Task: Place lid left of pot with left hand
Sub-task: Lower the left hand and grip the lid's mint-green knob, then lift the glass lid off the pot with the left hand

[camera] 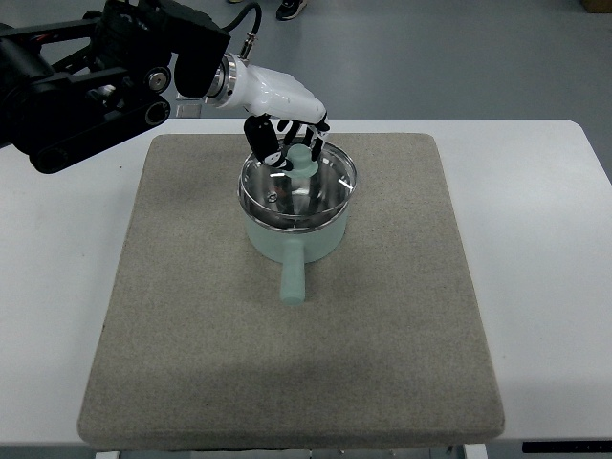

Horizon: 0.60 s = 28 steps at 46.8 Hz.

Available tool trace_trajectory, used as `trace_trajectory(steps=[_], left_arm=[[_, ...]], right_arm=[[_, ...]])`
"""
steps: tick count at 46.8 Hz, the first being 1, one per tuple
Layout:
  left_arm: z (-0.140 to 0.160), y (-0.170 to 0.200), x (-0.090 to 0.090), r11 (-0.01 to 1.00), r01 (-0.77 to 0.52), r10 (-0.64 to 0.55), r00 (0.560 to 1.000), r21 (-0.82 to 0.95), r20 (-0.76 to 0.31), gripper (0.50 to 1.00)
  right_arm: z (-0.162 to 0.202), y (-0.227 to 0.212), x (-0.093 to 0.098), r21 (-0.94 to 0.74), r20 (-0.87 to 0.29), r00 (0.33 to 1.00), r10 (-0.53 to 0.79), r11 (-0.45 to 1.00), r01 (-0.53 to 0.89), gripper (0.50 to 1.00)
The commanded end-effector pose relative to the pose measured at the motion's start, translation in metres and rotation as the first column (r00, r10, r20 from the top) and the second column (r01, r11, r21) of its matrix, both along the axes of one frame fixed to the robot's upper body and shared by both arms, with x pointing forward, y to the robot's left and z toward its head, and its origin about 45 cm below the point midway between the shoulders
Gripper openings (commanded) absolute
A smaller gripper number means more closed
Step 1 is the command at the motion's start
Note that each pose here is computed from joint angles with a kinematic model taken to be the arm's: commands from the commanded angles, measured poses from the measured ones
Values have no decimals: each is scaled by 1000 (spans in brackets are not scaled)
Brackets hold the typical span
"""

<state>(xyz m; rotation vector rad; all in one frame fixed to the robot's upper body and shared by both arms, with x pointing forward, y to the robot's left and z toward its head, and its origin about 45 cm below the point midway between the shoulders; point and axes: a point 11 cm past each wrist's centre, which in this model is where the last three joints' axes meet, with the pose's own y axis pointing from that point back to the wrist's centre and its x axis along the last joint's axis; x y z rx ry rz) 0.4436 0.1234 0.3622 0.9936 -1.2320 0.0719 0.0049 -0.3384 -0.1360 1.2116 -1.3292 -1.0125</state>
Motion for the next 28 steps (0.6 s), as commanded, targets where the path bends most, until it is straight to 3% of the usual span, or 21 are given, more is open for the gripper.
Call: trace_trajectory(steps=[1, 16, 28], left_arm=[[2, 0, 0, 1000, -1, 1, 1000, 0, 5, 500], [17, 14, 3, 1000, -20, 20, 999, 2, 37, 500], [36, 59, 6, 995, -96, 95, 992, 13, 79, 500]], right_arm=[[0, 0, 0, 0, 0, 1000, 0, 1000, 0, 924], [0, 0, 0, 0, 0, 1000, 0, 1000, 0, 921], [0, 0, 0, 0, 0, 1000, 0, 1000, 0, 924]])
